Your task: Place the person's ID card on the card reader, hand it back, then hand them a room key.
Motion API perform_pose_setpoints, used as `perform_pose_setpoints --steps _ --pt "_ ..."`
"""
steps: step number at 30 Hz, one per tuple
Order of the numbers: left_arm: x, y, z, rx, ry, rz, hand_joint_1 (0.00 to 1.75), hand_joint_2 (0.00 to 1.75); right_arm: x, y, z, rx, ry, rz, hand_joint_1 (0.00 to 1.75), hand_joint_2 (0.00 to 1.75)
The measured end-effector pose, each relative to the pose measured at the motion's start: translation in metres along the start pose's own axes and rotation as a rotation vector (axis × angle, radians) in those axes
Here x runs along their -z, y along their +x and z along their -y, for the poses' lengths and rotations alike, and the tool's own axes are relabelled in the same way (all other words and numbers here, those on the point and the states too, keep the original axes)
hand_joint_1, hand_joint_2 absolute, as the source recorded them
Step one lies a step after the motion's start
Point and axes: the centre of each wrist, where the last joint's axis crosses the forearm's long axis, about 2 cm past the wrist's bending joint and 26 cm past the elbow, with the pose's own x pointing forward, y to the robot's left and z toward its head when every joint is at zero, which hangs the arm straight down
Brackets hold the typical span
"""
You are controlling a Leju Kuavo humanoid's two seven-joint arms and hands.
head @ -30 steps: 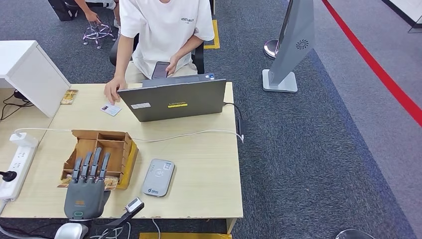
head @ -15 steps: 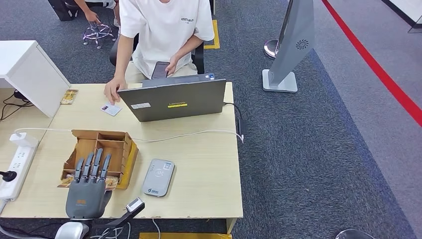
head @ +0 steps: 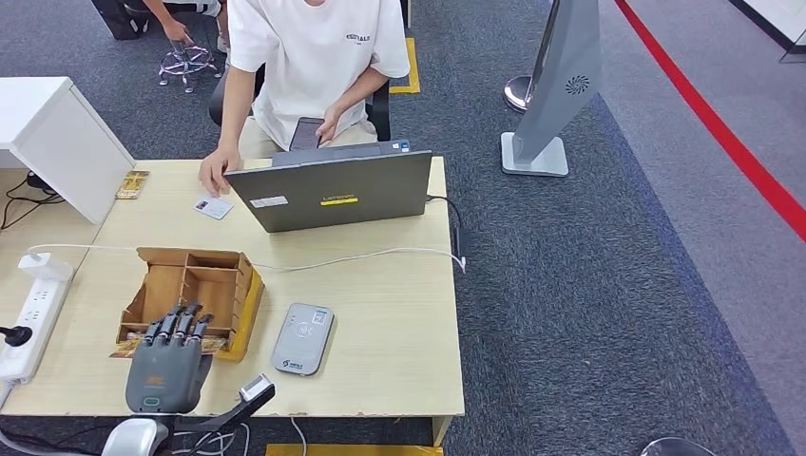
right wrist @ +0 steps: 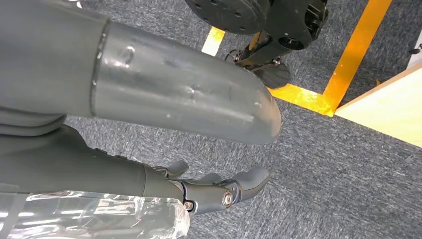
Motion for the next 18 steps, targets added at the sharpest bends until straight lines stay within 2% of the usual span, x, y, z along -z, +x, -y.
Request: perform_pose_setpoints --steps 3,7,8,12,18 --pt "0.0004 -0.0009 -0.0001 -0.007 -0.002 0.000 1.75 1.75 0.0003 0.0004 0.0001 0.002 -0.002 0.002 0.00 0.00" --pt "0.0003 -0.0020 0.0001 -0.019 -0.011 0.001 1.75 0.00 0.0003 0.0005 0.0003 0.003 -0.003 0.001 0.00 0.00" --pt "0.0003 -0.0021 0.0001 -0.020 -0.012 0.001 1.75 0.00 0.0003 0.0005 0.0003 0.002 -0.003 0.001 0.00 0.00" --pt "0.0016 -0.0031 -0.0003 -0.027 -0.018 0.003 1.75 1.75 0.0003 0.0004 0.0003 0.000 -0.003 -0.001 0.00 0.00" --pt "0.0046 -0.0058 -0.0009 -0.032 -0.035 0.003 1.75 1.75 0.0001 0.0001 0.0006 0.000 -0.005 -0.002 0.00 0.00"
